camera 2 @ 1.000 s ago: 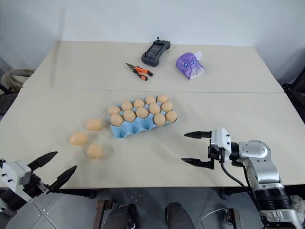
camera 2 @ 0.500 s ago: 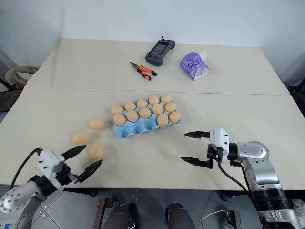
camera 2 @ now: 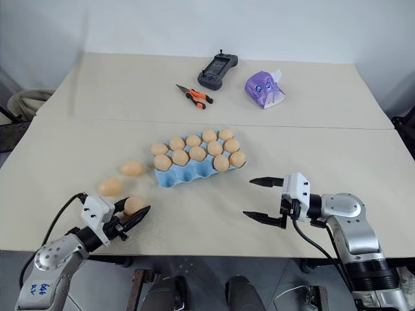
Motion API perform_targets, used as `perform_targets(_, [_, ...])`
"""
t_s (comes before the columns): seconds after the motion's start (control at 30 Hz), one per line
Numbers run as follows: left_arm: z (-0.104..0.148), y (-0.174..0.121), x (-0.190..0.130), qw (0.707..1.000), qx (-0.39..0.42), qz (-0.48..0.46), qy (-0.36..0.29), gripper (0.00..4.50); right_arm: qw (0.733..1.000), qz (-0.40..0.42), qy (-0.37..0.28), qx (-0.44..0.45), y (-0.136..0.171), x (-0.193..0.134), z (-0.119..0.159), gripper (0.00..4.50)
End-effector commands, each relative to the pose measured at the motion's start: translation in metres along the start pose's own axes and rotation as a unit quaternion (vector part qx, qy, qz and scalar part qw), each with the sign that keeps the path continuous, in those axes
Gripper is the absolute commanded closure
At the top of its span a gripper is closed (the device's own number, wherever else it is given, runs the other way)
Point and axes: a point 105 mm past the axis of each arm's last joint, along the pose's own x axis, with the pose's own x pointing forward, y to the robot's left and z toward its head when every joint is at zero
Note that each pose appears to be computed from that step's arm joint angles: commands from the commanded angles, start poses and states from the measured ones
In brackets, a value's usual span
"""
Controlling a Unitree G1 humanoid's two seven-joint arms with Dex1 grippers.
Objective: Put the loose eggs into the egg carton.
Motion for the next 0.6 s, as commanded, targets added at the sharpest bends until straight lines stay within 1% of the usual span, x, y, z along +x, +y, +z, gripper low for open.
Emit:
perform_targets(0.03, [0.028,0.002,0.001,0.998,0.017,-0.022,-0.059,2.73,1.000,-0.022,-0.008,-0.018,-0.003,-0.006,0.009,0.00])
perform_targets(0.1, [0.045,-0.005,0.003,0.994,0.015,-0.060,-0.090,2.73,0.999,-0.030,-0.005,-0.016,-0.005,-0.008,0.008,0.00])
perform_targets(0.13, [0.048,-0.006,0.005,0.993,0.021,-0.068,-0.091,2.73,0.999,-0.033,-0.003,-0.016,-0.005,-0.009,0.008,0.00])
perform_targets(0.23, [0.068,-0.011,0.027,0.986,0.054,-0.115,-0.104,2.73,0.997,-0.074,0.008,-0.021,-0.016,-0.020,0.005,0.00])
perform_targets(0.37, [0.083,-0.014,0.063,0.979,0.067,-0.152,-0.118,2.73,0.993,-0.112,0.020,-0.018,-0.019,-0.035,0.001,0.00])
perform_targets(0.47, [0.096,-0.019,0.098,0.974,0.067,-0.171,-0.136,2.73,0.990,-0.136,0.024,-0.010,-0.013,-0.041,-0.002,0.00])
perform_targets(0.6, [0.106,-0.032,0.128,0.964,0.067,-0.208,-0.149,2.73,0.987,-0.161,0.020,-0.003,-0.003,-0.043,-0.002,0.00])
